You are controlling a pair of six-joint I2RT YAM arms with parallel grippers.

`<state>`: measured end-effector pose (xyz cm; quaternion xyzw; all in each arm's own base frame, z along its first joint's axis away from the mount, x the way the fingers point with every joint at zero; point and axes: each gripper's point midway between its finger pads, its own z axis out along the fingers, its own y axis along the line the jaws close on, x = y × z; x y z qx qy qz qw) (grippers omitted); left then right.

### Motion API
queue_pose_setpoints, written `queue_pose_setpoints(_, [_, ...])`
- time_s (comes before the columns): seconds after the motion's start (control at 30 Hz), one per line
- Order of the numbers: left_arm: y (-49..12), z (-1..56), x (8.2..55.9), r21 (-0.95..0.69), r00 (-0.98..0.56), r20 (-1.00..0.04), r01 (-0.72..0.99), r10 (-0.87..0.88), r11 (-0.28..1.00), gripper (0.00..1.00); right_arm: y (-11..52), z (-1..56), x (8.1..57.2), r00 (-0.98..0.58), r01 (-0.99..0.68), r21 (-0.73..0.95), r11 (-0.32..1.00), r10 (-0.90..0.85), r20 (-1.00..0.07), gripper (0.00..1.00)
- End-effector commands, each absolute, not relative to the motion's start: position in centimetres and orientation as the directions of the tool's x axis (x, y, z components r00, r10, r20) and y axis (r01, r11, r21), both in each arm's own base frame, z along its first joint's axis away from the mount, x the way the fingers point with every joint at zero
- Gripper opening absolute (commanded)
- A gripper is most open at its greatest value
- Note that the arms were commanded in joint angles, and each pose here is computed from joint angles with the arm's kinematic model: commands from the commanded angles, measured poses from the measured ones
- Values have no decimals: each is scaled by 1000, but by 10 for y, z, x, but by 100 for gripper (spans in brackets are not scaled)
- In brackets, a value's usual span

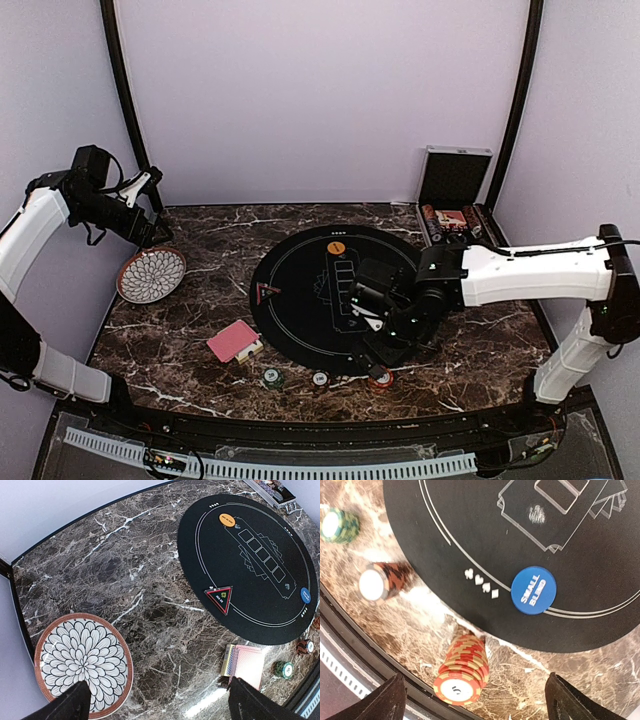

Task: Distribute texas hold em gaming equipment
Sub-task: Pick up the pile of poker chips from the pile of poker chips.

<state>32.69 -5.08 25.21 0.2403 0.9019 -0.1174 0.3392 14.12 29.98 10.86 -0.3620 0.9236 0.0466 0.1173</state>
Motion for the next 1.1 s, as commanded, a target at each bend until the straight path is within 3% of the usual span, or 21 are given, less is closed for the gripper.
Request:
queue_pose_setpoints(0.0, [-53, 270, 320, -32, -622, -692, 533, 366, 845, 99, 306, 94, 130, -726, -674, 41, 738, -651, -221, 99])
queue_pose_setpoints(0.47, [-55, 269, 318, -43, -625, -690, 538, 365, 842, 99, 305, 61, 118, -709, -698, 15, 716, -689, -152, 84])
queue_pose_setpoints(1.07, [-55, 272, 319, -33, -619, -694, 539, 369, 842, 99, 301, 54, 118, -710, -697, 2, 717, -690, -139, 65])
